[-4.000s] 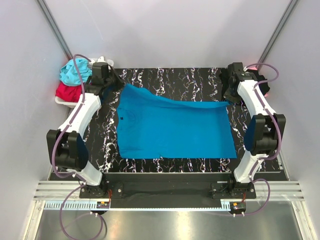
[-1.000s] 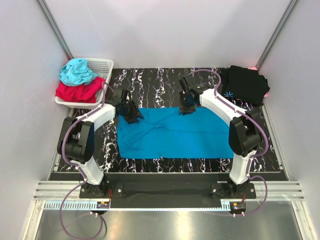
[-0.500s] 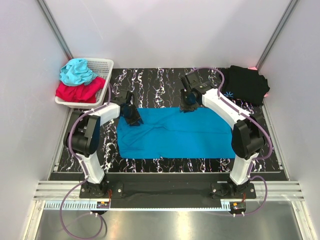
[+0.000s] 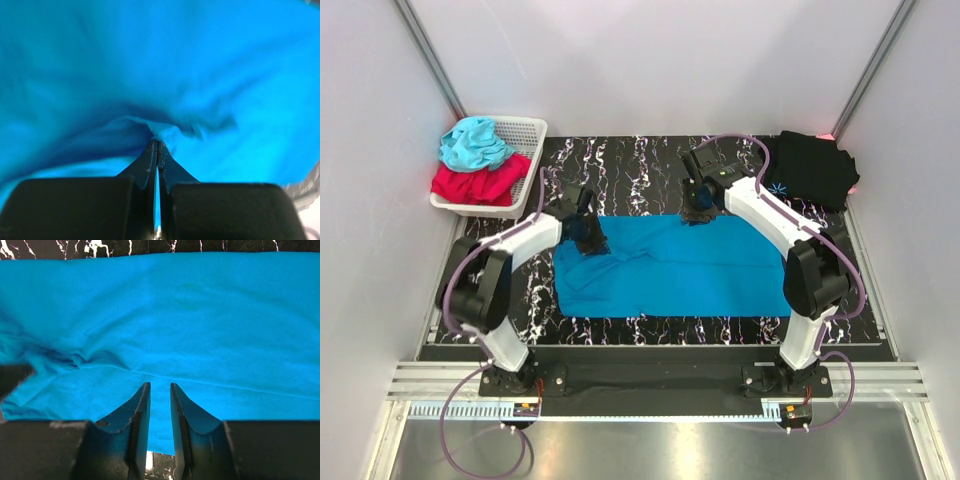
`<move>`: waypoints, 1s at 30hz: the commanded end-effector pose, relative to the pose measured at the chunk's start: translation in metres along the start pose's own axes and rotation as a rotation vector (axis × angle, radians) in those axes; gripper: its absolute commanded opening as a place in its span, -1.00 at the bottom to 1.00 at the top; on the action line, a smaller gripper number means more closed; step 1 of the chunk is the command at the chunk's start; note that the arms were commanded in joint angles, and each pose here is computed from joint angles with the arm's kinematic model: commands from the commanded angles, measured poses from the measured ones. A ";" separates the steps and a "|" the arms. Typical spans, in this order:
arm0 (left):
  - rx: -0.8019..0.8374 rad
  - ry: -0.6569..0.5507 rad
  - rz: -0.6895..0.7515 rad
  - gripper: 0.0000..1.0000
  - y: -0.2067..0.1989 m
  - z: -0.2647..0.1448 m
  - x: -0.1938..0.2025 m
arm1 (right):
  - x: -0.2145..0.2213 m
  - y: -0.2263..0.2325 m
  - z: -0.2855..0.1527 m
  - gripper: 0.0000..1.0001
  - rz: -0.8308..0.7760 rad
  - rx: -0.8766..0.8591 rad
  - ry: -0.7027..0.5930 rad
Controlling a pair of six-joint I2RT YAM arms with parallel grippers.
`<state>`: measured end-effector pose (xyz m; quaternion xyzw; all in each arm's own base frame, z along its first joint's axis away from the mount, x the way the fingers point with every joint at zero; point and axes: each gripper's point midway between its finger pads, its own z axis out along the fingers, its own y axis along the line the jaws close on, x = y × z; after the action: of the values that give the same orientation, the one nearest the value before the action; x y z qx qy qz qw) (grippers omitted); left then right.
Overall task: Fold and stack the t-shirts
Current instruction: Fold the tshirt
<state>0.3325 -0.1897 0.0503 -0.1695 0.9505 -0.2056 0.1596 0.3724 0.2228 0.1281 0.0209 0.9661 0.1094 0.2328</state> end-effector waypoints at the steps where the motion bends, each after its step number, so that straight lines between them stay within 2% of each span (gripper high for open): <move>1: 0.035 -0.043 0.039 -1.00 -0.015 -0.032 0.018 | -0.013 0.006 -0.017 -0.42 0.019 -0.008 -0.056; 7: 0.034 -0.008 0.058 -1.00 -0.001 -0.048 0.073 | -0.014 0.002 -0.015 -0.42 0.026 0.021 -0.056; 8: 0.023 -0.005 0.053 -0.90 0.007 -0.050 0.081 | -0.014 0.001 -0.016 -0.42 0.026 0.027 -0.053; 9: 0.017 -0.001 0.041 -0.64 0.009 -0.050 0.088 | -0.015 0.000 -0.016 -0.42 0.021 0.032 -0.056; 10: 0.012 0.004 0.047 -0.25 0.010 -0.050 0.097 | -0.019 0.001 -0.018 -0.41 0.022 0.034 -0.066; 11: -0.003 0.009 0.041 0.05 0.019 -0.051 0.107 | -0.020 0.000 -0.020 -0.41 0.019 0.041 -0.069; 13: -0.023 0.001 0.029 0.17 0.023 -0.051 0.120 | -0.026 0.000 -0.023 -0.41 0.018 0.049 -0.086; 14: -0.038 0.001 0.026 0.55 0.031 -0.051 0.127 | -0.027 -0.001 -0.024 -0.40 0.017 0.054 -0.087; 17: -0.069 -0.041 0.017 0.54 0.039 -0.050 0.132 | -0.030 -0.006 -0.026 -0.38 0.011 0.086 -0.091; 20: -0.058 -0.122 0.038 0.44 0.032 -0.056 0.116 | -0.034 -0.032 -0.022 -0.39 0.038 0.229 -0.119; 23: 0.008 -0.170 0.076 0.19 0.007 -0.069 0.099 | -0.030 -0.048 -0.016 -0.45 0.090 0.271 -0.096; 24: 0.022 -0.184 0.090 0.04 0.001 -0.073 0.095 | -0.031 -0.054 -0.015 -0.48 0.122 0.265 -0.086; 27: 0.058 -0.233 0.098 0.01 -0.017 -0.086 0.080 | -0.030 -0.067 -0.016 -0.48 0.147 0.291 -0.090; 30: 0.037 -0.271 0.123 0.07 -0.025 -0.090 0.066 | -0.030 -0.087 -0.013 -0.48 0.184 0.324 -0.077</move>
<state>0.2198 -0.2040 0.0944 -0.1412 0.9408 -0.1891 0.2432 0.3918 0.1544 0.1337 0.1180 0.9616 -0.0016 0.2478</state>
